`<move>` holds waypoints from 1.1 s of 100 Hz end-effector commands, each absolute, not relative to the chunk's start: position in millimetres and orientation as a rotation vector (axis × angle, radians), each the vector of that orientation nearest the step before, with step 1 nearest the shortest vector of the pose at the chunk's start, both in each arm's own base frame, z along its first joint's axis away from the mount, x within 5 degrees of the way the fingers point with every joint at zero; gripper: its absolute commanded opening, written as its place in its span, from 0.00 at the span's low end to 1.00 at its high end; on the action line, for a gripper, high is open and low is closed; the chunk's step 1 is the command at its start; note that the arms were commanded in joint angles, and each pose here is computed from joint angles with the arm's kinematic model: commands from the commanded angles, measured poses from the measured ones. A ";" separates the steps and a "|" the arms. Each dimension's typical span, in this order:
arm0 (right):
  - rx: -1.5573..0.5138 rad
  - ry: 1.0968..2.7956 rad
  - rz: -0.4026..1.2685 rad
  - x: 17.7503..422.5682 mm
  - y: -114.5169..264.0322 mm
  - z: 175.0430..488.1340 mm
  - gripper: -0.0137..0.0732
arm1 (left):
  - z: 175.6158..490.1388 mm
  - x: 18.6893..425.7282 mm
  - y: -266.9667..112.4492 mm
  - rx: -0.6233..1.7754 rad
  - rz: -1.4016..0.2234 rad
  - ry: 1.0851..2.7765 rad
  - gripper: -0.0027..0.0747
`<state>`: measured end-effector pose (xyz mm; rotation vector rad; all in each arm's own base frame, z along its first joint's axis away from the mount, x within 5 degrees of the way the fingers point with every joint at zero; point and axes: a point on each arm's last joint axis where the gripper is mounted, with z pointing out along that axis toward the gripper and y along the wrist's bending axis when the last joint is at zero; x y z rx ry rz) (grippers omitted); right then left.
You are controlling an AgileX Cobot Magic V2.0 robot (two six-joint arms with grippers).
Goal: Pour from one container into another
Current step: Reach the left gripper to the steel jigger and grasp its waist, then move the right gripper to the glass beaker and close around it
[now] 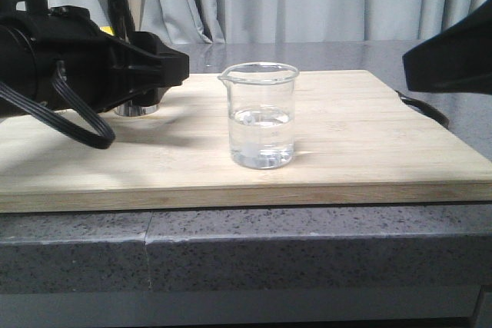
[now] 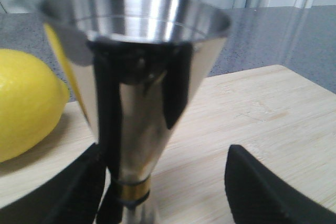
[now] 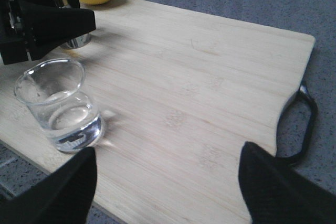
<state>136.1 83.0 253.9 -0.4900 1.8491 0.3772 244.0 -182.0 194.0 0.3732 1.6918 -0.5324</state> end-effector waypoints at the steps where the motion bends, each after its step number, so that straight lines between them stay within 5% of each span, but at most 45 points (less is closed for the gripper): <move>1: -0.458 1.751 0.360 139.4 82.2 269.0 0.74 | 215.9 246.9 -183.0 0.331 -0.568 1.567 0.60; 40: -0.458 1.751 0.360 139.4 82.2 269.0 0.74 | 216.1 246.9 -183.0 0.333 -0.566 1.564 0.59; 110: -0.463 1.760 0.362 139.0 82.5 268.2 0.74 | 220.1 246.8 -182.8 0.327 -0.570 1.525 0.03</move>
